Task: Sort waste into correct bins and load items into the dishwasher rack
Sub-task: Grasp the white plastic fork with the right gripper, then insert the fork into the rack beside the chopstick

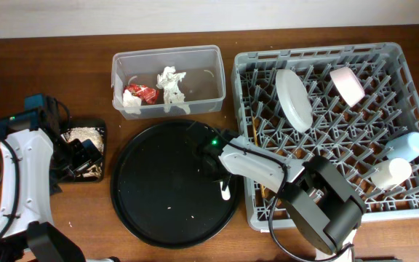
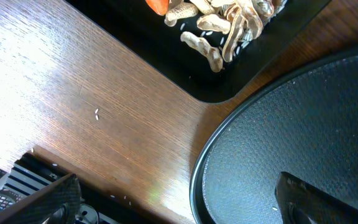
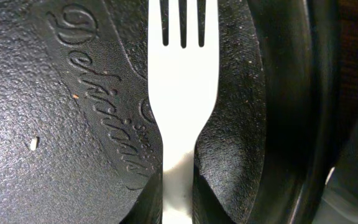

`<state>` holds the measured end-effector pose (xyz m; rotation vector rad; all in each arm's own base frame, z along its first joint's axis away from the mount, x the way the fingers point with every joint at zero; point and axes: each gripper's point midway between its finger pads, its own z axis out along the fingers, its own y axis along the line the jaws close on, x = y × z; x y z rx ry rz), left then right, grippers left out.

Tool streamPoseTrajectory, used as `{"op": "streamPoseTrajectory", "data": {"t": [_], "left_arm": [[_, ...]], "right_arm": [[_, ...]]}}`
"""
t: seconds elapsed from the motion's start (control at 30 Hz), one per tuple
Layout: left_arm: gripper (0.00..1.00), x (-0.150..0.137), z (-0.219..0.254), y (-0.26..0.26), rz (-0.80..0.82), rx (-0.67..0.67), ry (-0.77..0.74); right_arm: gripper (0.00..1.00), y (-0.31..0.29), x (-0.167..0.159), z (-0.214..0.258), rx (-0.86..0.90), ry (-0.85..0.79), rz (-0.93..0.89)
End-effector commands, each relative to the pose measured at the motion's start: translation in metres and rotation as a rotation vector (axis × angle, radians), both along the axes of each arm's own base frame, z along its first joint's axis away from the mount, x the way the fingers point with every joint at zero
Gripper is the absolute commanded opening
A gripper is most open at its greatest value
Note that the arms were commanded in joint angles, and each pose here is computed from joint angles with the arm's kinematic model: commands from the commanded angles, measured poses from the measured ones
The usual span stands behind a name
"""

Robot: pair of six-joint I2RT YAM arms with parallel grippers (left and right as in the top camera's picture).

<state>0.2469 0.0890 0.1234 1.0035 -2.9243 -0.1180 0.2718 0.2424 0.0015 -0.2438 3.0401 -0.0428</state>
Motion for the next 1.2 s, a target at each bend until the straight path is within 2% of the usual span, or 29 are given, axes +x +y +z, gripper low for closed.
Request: {"op": "streamPoseTrajectory", "data": {"t": [0.0, 0.3, 0.43, 0.6, 0.7, 0.93, 1.0, 1.17], "left_arm": [[0.99, 0.001, 0.001, 0.0, 0.01, -0.002, -0.015], [0.99, 0.001, 0.001, 0.0, 0.01, -0.002, -0.018], [0.99, 0.001, 0.001, 0.0, 0.01, -0.002, -0.017], [0.99, 0.001, 0.001, 0.0, 0.01, -0.002, -0.017], [0.99, 0.001, 0.001, 0.0, 0.01, -0.002, -0.017], [0.99, 0.0, 0.001, 0.0, 0.01, -0.003, -0.013], [0.99, 0.0, 0.001, 0.0, 0.01, -0.003, -0.014], [0.99, 0.0, 0.001, 0.0, 0.01, -0.003, -0.014]], "right_arm": [[0.08, -0.002, -0.013, -0.004, 0.011, 0.05, -0.005], [0.09, -0.006, -0.015, 0.098, 0.13, -0.08, 0.001], [0.09, -0.041, -0.01, 0.148, 0.157, -0.193, -0.066], [0.1, -0.096, 0.007, 0.145, 0.075, -0.17, -0.174], [0.1, -0.103, 0.006, 0.138, 0.056, -0.155, -0.165], [0.11, -0.101, 0.009, 0.09, -0.011, -0.065, -0.098], [0.26, -0.102, 0.008, 0.087, -0.018, -0.057, -0.096], [0.35, -0.097, 0.011, 0.091, 0.013, -0.074, -0.1]]}}
